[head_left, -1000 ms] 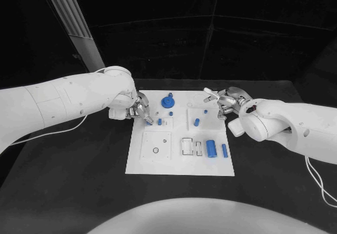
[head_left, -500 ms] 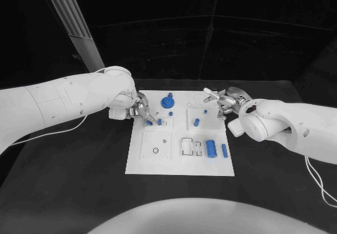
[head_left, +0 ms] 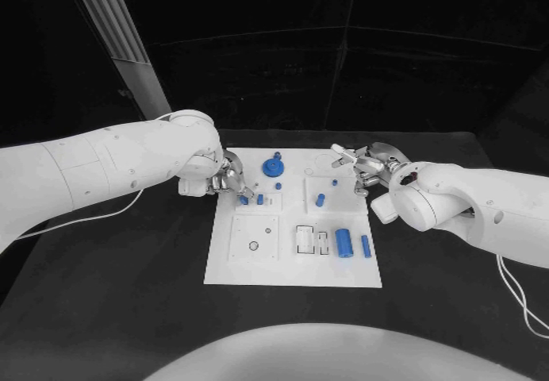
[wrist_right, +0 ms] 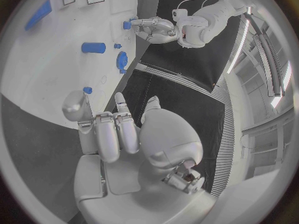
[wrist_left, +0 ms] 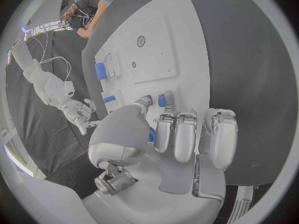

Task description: Assemble the parts on the task board

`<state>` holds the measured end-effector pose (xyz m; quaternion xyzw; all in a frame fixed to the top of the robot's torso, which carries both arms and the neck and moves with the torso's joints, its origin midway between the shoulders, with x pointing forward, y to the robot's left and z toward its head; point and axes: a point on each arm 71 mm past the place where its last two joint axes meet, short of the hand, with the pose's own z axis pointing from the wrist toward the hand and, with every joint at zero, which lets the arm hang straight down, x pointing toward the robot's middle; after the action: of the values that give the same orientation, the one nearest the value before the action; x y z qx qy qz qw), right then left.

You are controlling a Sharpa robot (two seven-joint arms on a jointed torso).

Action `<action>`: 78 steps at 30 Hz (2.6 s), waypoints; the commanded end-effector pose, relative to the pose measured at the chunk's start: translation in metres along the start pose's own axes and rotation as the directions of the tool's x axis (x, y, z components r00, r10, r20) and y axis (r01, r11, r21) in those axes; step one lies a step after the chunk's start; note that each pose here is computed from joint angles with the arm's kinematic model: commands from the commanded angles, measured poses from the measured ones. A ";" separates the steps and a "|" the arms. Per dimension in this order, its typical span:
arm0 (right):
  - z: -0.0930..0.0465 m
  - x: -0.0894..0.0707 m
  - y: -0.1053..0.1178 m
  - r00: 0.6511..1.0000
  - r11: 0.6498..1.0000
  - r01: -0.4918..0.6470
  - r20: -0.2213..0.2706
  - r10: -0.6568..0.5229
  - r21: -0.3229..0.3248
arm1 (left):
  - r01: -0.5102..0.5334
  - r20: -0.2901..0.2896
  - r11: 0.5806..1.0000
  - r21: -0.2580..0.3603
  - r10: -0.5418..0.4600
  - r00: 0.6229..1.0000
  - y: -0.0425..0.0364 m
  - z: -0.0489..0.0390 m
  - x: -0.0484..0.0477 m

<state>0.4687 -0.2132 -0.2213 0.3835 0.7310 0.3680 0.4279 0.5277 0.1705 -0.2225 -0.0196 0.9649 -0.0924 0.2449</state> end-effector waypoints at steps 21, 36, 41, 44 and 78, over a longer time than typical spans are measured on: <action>0.000 0.001 0.001 1.000 1.000 0.004 -0.009 -0.004 -0.008 | -0.001 -0.009 1.000 -0.021 0.000 1.000 0.0024 0.0010 0.0024; 0.000 0.000 0.001 1.000 1.000 0.004 -0.007 -0.004 -0.006 | 0.001 -0.009 1.000 -0.008 -0.001 1.000 0.0036 0.0007 0.0022; 0.000 0.000 0.001 1.000 1.000 0.004 -0.007 -0.004 -0.004 | 0.002 -0.008 1.000 -0.007 -0.002 1.000 0.0040 0.0007 0.0019; 0.000 0.000 0.001 1.000 1.000 0.005 -0.008 -0.005 -0.003 | 0.001 -0.009 1.000 -0.006 -0.001 1.000 0.0037 0.0008 0.0020; 0.000 0.001 0.001 1.000 1.000 0.005 -0.013 -0.005 -0.004 | -0.022 -0.033 0.999 -0.043 0.021 0.999 0.0019 0.0015 0.0044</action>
<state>0.4686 -0.2127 -0.2217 0.3829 0.7330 0.3674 0.4256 0.5274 0.1705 -0.2224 -0.0205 0.9663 -0.0846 0.2423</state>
